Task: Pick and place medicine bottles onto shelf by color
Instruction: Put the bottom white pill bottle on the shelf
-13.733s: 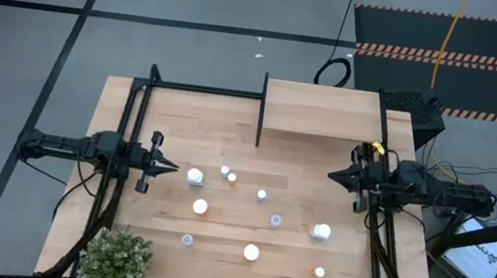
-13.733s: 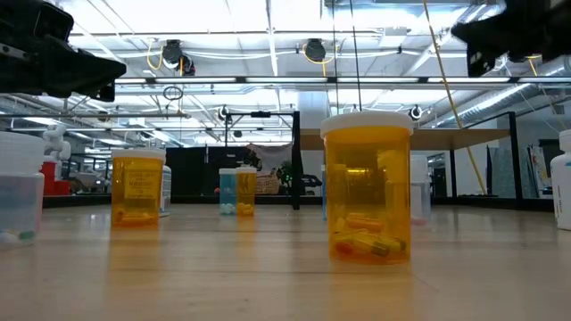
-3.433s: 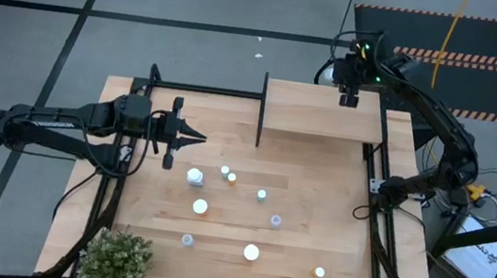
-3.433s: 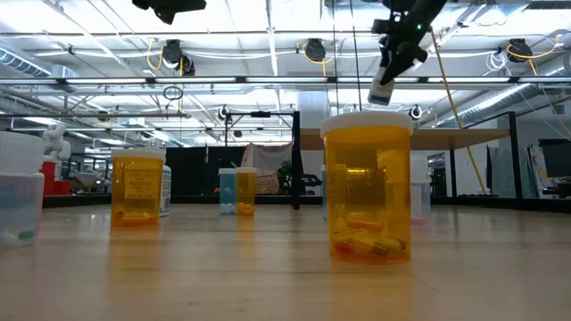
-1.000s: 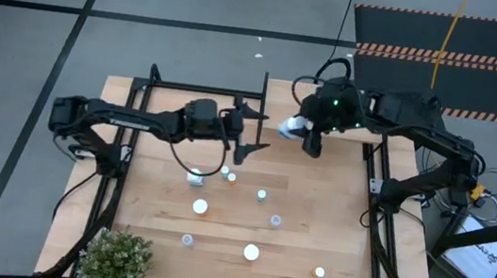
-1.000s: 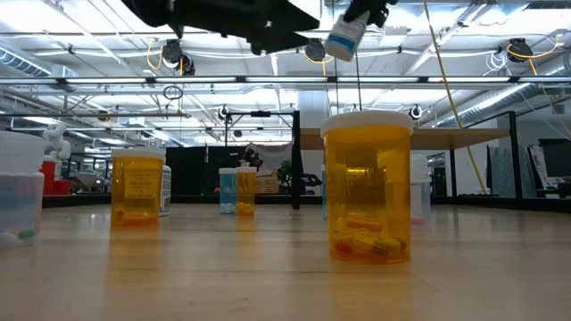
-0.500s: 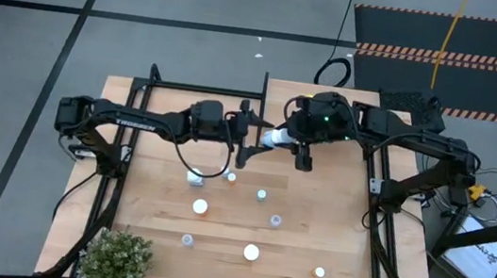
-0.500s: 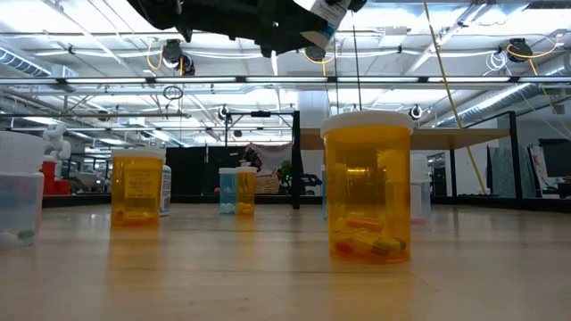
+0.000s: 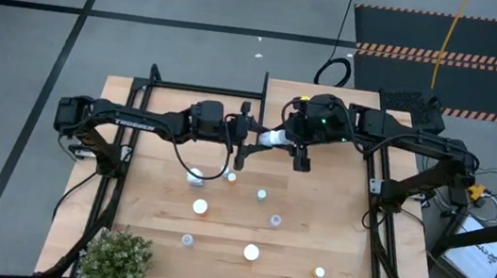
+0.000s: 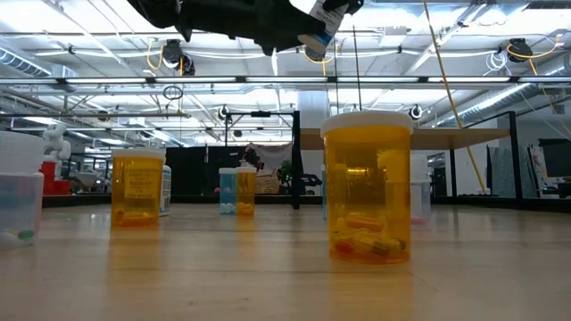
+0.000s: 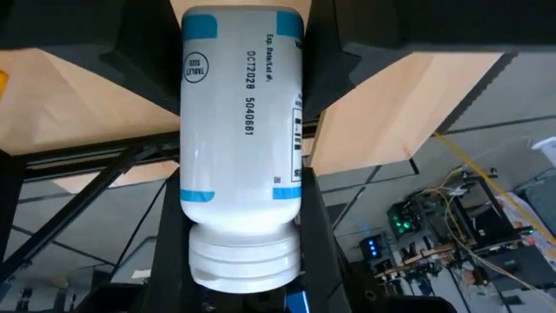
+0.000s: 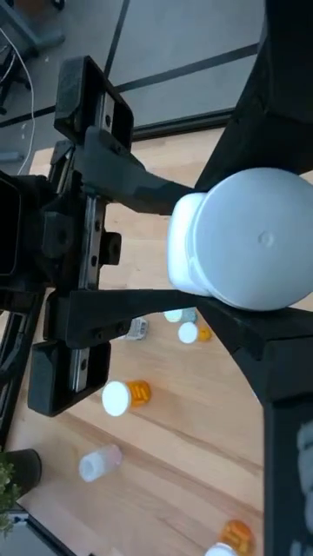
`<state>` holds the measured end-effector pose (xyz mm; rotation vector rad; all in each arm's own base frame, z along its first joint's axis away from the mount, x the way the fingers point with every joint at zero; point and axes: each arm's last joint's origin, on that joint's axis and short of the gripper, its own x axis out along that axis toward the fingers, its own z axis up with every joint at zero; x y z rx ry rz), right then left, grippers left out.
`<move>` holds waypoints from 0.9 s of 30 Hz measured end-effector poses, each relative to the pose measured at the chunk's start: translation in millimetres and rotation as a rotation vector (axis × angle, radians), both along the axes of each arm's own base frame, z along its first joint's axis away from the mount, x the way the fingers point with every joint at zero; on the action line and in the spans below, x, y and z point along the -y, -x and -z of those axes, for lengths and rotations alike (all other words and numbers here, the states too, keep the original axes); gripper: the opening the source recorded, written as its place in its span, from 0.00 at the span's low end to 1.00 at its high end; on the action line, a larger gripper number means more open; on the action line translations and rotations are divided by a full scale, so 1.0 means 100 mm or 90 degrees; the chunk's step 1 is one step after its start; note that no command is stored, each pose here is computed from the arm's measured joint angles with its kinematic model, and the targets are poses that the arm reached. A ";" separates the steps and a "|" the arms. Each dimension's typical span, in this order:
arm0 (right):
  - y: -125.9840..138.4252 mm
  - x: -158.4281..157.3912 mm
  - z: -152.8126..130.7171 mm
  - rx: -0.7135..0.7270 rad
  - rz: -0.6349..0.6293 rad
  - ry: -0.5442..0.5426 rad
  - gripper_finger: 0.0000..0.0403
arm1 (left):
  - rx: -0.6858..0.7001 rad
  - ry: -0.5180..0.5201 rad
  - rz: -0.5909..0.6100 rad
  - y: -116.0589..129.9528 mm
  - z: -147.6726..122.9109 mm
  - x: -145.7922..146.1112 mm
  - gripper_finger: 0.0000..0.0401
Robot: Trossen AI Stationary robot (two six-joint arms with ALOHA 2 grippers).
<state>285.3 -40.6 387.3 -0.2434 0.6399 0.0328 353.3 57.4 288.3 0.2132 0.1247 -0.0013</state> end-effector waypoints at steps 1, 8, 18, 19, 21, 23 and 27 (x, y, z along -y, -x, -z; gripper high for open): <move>0.00 0.00 0.00 0.000 0.000 0.000 0.45 | -0.001 0.000 0.000 0.00 0.00 0.00 0.49; 0.00 0.00 -0.03 0.014 -0.002 0.001 0.45 | -0.017 -0.002 -0.002 0.00 0.04 0.00 0.55; 0.00 0.00 -0.03 0.014 0.000 -0.003 0.45 | -0.013 -0.006 -0.001 0.00 0.03 0.00 0.44; 0.00 0.00 -0.03 0.014 0.001 -0.005 0.45 | -0.012 -0.005 -0.001 0.00 0.03 0.00 0.45; 0.00 0.00 -0.03 0.014 0.005 -0.011 0.45 | -0.012 -0.005 -0.001 0.00 0.03 0.00 0.47; 0.00 0.00 -0.03 0.014 0.007 -0.014 0.45 | -0.012 -0.005 -0.001 0.00 0.03 0.00 0.47; 0.00 0.00 -0.03 0.016 0.021 -0.031 0.45 | -0.012 -0.005 -0.001 0.00 0.03 0.00 0.46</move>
